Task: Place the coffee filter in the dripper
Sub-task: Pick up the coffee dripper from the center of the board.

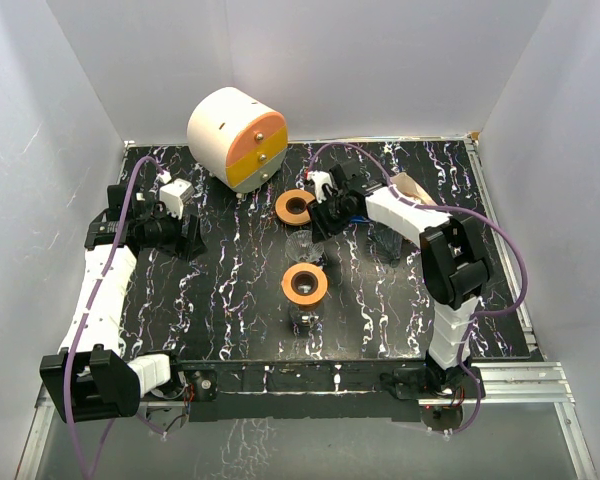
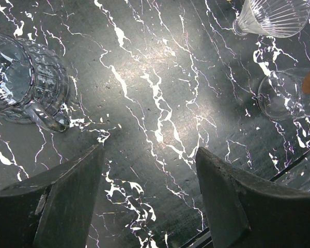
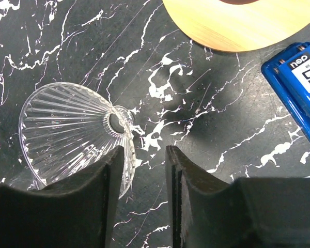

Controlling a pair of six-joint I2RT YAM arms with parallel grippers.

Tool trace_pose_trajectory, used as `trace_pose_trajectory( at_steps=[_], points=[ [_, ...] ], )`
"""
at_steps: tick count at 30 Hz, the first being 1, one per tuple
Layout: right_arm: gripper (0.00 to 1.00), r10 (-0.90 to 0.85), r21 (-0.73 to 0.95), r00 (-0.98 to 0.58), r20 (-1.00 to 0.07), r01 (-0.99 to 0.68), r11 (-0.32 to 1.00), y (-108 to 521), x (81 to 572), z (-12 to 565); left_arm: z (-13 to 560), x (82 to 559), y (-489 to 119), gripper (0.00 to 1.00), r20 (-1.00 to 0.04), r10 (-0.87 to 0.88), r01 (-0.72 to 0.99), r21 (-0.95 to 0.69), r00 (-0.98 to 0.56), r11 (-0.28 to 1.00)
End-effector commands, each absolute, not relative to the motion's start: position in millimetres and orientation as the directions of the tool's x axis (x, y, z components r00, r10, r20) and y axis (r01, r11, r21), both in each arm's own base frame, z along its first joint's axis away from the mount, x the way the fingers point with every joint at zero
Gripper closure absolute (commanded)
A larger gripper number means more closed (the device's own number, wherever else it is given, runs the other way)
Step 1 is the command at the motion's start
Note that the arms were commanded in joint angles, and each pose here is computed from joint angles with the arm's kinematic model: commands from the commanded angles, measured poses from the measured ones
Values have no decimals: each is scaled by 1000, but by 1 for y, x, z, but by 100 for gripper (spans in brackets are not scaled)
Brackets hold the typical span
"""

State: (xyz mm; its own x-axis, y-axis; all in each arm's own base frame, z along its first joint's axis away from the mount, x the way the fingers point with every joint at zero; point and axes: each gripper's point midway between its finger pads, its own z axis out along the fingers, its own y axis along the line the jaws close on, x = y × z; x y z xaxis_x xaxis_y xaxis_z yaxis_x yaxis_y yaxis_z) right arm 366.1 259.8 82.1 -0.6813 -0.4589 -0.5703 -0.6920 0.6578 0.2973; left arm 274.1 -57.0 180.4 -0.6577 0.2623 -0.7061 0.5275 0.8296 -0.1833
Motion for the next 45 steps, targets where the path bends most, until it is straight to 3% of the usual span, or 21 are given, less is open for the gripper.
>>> trace_pose_trajectory(
  at_steps=[1,6,13,22,29,34,45],
  points=[
    [67,-458,296,-647,-610,-722,625,271,373,99,191,270,-63,30,-731,261,552,-186,-631,813],
    [78,-458,316,-648,-609,-728,609,276,371,101,192,270,-63,30,-733,263,553,-182,-628,813],
    [100,-472,279,-610,-637,-753,596,275,377,124,197,274,-64,29,-747,287,581,-160,-600,798],
    [100,-498,163,-489,-716,-812,561,264,372,191,223,280,-74,28,-770,389,691,-91,-506,717],
    [100,-513,95,-367,-776,-872,480,255,343,260,241,270,-119,27,-757,561,851,11,-335,524],
    [100,-525,89,-299,-797,-917,388,252,313,294,258,266,-151,28,-778,577,918,4,-247,398],
    [100,-549,225,-263,-793,-965,138,256,253,286,288,235,-203,31,-799,601,991,64,-20,118]
  ],
)
